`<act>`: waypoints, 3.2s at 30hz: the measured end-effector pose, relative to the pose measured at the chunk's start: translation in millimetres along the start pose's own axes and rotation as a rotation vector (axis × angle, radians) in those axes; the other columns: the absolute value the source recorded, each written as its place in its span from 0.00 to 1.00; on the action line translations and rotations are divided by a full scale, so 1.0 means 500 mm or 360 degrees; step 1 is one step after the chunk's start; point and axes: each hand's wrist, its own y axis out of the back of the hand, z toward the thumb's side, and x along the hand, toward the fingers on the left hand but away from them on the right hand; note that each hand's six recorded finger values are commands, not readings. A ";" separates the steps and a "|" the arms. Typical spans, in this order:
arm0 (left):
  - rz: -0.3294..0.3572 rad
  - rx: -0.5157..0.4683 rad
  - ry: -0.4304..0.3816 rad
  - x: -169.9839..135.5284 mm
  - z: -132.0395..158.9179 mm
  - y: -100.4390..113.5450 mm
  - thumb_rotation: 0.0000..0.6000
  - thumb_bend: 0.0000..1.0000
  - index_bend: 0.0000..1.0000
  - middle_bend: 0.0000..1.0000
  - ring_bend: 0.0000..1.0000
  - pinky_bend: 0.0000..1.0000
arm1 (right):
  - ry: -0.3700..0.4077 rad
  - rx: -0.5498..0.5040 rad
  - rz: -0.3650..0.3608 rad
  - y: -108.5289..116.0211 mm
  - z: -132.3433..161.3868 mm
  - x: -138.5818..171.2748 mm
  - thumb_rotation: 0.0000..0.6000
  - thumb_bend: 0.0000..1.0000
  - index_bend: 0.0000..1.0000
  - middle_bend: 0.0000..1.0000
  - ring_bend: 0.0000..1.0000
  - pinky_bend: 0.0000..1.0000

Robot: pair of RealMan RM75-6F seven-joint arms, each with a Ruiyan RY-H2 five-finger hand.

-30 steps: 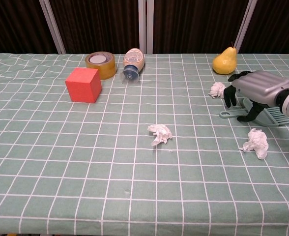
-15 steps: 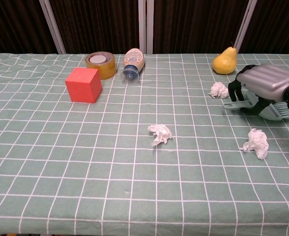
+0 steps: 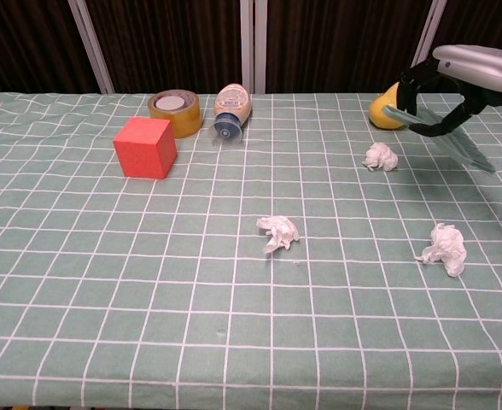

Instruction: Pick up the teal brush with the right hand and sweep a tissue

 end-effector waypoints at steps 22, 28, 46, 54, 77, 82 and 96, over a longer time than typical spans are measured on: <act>-0.0026 0.0075 0.0037 0.007 0.011 0.022 1.00 0.04 0.10 0.10 0.04 0.05 | 0.0252 -0.0694 0.0182 -0.073 0.115 -0.146 1.00 0.54 0.65 0.57 0.25 0.21; -0.0017 0.0071 0.0024 0.009 0.014 0.023 1.00 0.04 0.10 0.10 0.04 0.05 | 0.0452 -0.0975 0.0218 -0.084 0.189 -0.134 1.00 0.54 0.65 0.57 0.25 0.21; -0.0003 0.0017 0.0016 0.001 0.004 0.019 1.00 0.04 0.10 0.10 0.04 0.05 | 0.0720 -0.1111 0.0184 -0.058 0.285 -0.087 1.00 0.57 0.65 0.57 0.25 0.21; 0.0003 0.0006 -0.0032 0.013 0.015 0.015 1.00 0.04 0.10 0.10 0.04 0.05 | 0.0539 -0.0947 -0.0029 0.006 0.185 0.027 1.00 0.57 0.65 0.56 0.24 0.21; 0.0023 -0.0012 -0.0057 0.016 0.016 0.014 1.00 0.04 0.10 0.10 0.04 0.05 | -0.0116 -0.0975 -0.0149 -0.113 0.077 0.223 1.00 0.57 0.63 0.55 0.23 0.17; 0.0026 -0.0023 -0.0053 0.011 0.013 0.014 1.00 0.04 0.10 0.10 0.04 0.05 | -0.0060 -0.1002 -0.0133 -0.122 0.116 0.167 1.00 0.57 0.61 0.54 0.23 0.16; 0.0035 -0.0030 -0.0030 0.002 0.006 0.015 1.00 0.04 0.10 0.10 0.04 0.05 | 0.0157 -0.1073 -0.0044 -0.154 0.267 0.004 1.00 0.57 0.60 0.53 0.22 0.15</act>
